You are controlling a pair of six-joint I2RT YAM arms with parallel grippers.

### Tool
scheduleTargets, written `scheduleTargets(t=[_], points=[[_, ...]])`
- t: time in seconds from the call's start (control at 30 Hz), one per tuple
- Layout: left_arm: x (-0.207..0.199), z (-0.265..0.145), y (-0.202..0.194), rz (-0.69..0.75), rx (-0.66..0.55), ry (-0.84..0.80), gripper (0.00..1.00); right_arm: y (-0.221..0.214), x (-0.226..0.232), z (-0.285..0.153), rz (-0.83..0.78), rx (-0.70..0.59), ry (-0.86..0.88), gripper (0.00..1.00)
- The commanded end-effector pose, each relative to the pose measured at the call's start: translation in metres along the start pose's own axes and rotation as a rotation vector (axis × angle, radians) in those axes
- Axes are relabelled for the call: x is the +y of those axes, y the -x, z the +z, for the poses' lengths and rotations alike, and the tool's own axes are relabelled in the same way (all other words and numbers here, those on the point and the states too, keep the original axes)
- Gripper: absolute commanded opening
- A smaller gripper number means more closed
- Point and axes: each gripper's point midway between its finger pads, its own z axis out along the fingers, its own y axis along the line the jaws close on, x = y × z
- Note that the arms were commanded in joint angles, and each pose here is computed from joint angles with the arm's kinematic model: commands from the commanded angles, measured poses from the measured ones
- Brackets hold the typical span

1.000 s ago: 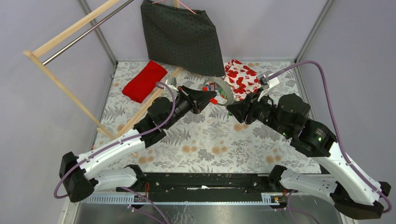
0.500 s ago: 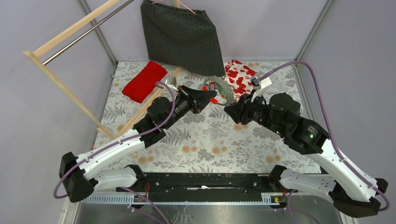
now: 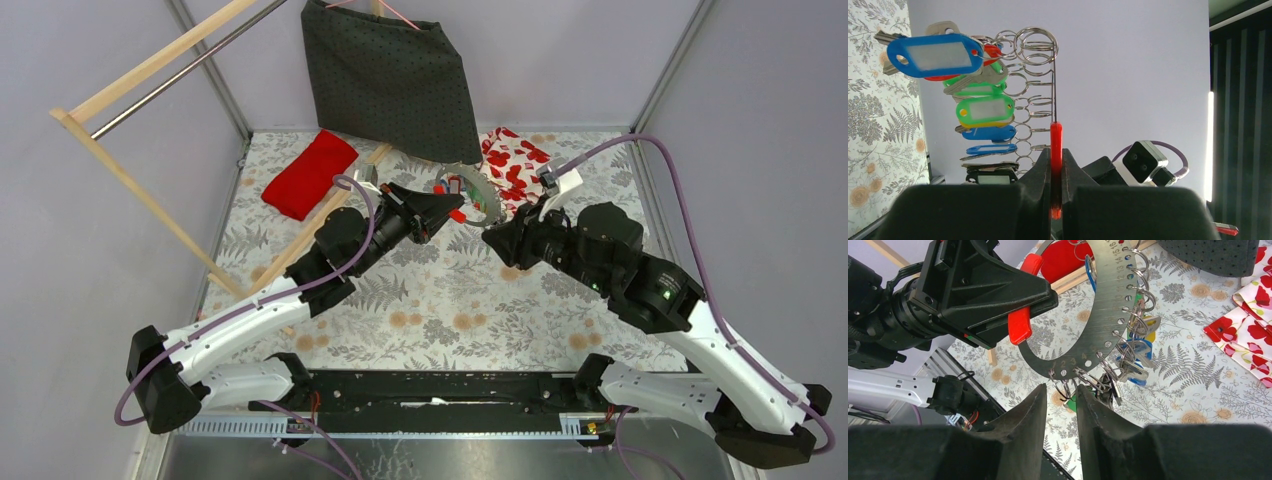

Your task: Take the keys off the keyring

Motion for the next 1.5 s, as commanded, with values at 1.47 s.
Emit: scheduleTargets(t=[1.47], points=[[0.025, -0.001, -0.016, 0.081, 0.138, -0.003, 0.00, -0.051, -0.027, 0.019, 0.080, 0.119, -0.128, 0.00]])
